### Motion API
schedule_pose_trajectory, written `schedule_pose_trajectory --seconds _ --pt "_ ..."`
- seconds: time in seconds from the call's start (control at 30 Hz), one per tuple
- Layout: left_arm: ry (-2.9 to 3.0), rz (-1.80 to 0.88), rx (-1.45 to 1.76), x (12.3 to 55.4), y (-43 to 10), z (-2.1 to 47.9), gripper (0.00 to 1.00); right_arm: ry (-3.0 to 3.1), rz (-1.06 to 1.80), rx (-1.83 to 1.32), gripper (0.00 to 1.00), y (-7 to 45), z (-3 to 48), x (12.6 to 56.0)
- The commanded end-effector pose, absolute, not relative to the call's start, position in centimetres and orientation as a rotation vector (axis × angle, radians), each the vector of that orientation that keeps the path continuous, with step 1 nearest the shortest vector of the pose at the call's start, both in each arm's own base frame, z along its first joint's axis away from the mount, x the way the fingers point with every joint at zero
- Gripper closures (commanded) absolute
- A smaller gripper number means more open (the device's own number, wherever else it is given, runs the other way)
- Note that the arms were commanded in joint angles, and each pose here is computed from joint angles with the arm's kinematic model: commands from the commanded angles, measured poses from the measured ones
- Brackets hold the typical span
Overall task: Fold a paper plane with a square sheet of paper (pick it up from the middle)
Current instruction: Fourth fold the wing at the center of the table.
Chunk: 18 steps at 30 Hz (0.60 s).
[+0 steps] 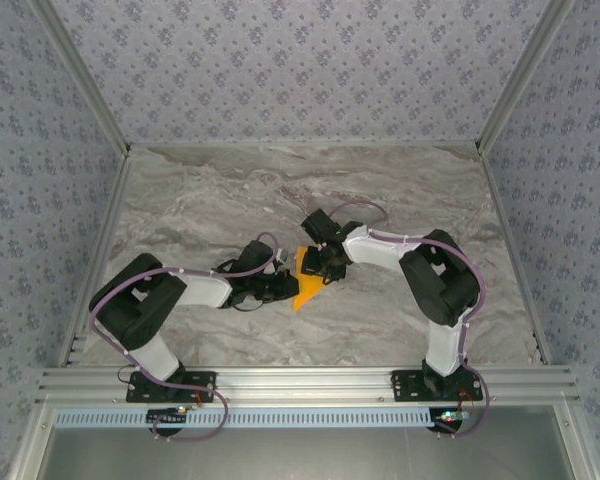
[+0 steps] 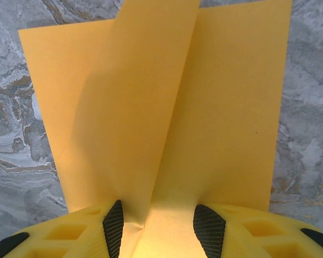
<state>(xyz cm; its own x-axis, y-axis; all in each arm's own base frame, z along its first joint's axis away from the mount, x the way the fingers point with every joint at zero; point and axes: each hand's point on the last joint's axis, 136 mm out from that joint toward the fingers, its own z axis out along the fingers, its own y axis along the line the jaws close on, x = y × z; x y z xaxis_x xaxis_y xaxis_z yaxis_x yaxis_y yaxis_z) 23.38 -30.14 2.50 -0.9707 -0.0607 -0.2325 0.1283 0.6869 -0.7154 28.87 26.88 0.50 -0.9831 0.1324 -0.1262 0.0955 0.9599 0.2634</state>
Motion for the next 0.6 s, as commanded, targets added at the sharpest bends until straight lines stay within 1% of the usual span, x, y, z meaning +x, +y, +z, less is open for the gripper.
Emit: schedule_pose_trajectory --seconds 0.0,0.33,0.57 --pt "2.698 -1.108 0.07 23.3 -30.0 1.6 0.92 3.212 -0.085 0.207 0.51 20.3 -7.7 22.7" --pt "2.761 -1.032 0.038 22.9 -29.1 0.4 0.94 3.214 -0.081 0.2 0.51 20.5 -7.6 22.7" --pt "2.803 -0.96 0.02 22.6 -28.2 -0.5 0.97 3.191 -0.003 0.19 0.51 21.6 -6.2 23.5"
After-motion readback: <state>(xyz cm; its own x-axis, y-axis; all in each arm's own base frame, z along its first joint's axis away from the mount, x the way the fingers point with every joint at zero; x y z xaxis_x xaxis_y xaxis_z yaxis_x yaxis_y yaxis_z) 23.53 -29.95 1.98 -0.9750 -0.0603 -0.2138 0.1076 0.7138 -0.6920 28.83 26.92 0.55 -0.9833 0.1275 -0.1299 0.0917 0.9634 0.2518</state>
